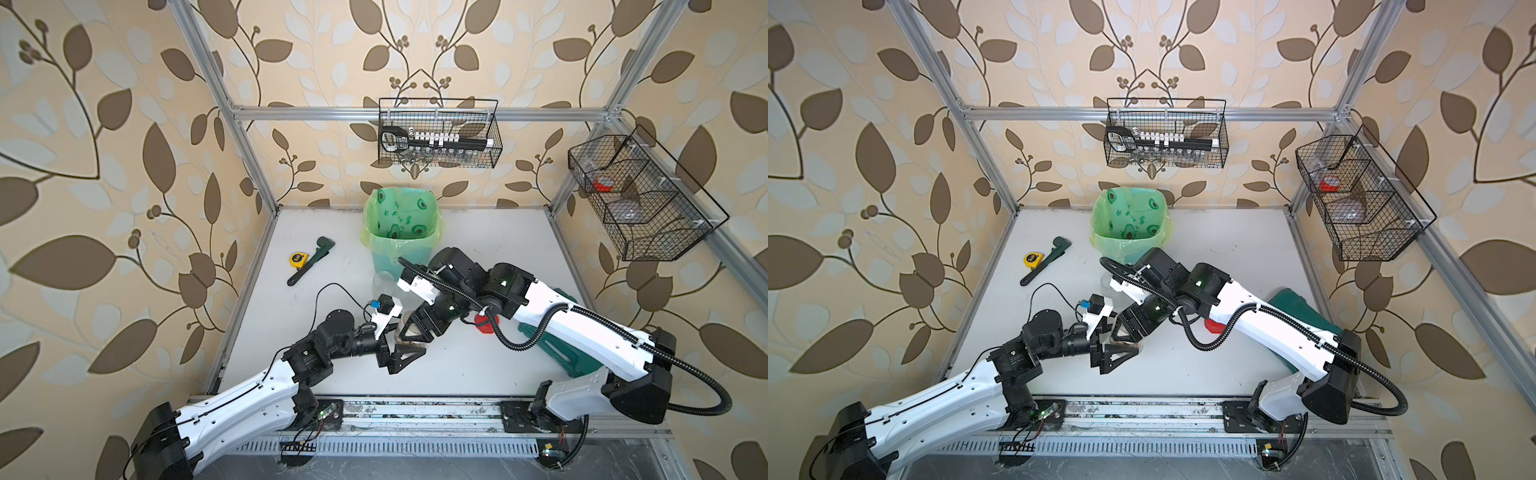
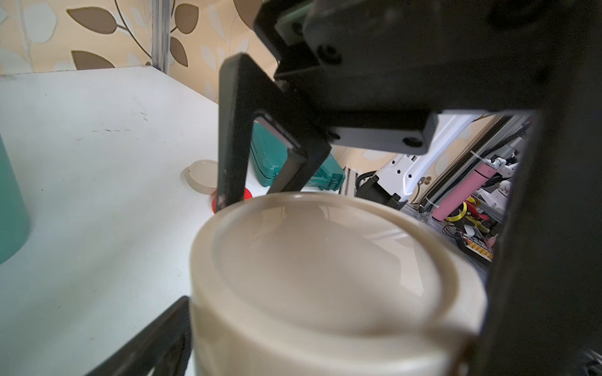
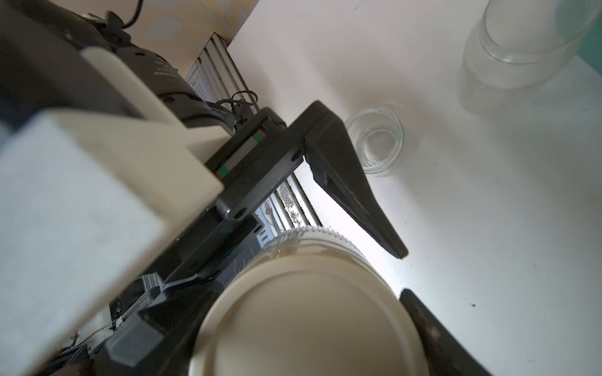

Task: Empty moldy peanuts from jars
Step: Pick up the jar from the center of the board.

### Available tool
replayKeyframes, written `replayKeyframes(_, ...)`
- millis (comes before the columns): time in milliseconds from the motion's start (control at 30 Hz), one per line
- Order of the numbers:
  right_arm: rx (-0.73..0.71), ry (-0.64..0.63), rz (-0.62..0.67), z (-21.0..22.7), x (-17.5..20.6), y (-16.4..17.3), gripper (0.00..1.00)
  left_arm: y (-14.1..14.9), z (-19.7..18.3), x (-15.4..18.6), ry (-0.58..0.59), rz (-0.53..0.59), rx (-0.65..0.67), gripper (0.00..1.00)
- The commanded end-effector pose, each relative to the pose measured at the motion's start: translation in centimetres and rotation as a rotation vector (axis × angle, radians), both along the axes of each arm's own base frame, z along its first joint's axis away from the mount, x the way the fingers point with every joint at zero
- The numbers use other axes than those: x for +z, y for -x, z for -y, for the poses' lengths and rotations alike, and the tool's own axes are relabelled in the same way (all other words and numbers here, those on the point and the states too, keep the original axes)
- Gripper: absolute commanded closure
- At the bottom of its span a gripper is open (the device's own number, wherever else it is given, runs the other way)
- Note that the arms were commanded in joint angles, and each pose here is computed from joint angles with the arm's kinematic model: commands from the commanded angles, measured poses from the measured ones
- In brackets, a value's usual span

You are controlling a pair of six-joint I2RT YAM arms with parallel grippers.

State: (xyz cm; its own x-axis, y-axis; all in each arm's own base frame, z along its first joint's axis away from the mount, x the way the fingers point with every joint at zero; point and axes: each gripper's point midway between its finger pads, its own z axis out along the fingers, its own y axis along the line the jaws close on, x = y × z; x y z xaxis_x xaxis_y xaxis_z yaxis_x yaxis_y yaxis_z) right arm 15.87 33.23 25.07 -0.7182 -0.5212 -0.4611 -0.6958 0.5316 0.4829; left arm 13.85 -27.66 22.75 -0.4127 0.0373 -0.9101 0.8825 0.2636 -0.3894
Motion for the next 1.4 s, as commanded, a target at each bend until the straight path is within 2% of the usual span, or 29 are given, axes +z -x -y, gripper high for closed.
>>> replayKeyframes(0, 0.015, -0.093, 0.033, -0.3, 2.5, 0.6, 0.66, 0.2, 0.3, 2.8, 0.070, 0.045, -0.023, 0.01)
replayKeyframes(267, -0.015, -0.125, 0.046, 0.2, 3.5, 0.4, 0.66, 0.5, 0.2, 2.9, 0.076, 0.049, -0.030, 0.02)
replayKeyframes(567, 0.007, -0.137, 0.005, -0.6, 2.4, 0.9, 0.66, 0.4, 0.0, 3.0, 0.082, 0.055, -0.015, 0.13)
replayKeyframes(633, 0.006, -0.144, 0.006, -0.6, 2.5, 0.9, 0.66, 0.4, -0.1, 2.9, 0.082, 0.055, -0.011, 0.19)
replayKeyframes(900, 0.017, -0.169, -0.002, -1.1, 2.7, 1.1, 0.59, 0.3, -0.2, 2.9, 0.082, 0.050, -0.004, 0.60)
replayKeyframes(967, 0.020, -0.182, -0.002, -1.2, 2.9, 1.2, 0.54, 0.2, -0.2, 2.9, 0.084, 0.051, 0.003, 0.70)
replayKeyframes(1033, 0.008, -0.190, 0.006, -1.1, 3.0, 1.1, 0.43, 0.1, -0.4, 2.9, 0.087, 0.053, 0.015, 0.77)
replayKeyframes(1167, -0.035, -0.206, 0.045, -0.6, 3.4, 0.6, 0.21, -0.3, -0.8, 3.1, 0.099, 0.065, 0.056, 0.86)
replayKeyframes(1300, -0.143, -0.247, 0.158, 0.6, 5.0, -1.1, 0.11, -0.8, -1.5, 4.0, 0.138, 0.092, 0.106, 0.97)
replayKeyframes(1367, -0.215, -0.321, 0.221, 1.1, 6.1, -2.0, 0.02, -1.1, -1.8, 5.0, 0.159, 0.110, 0.131, 0.99)
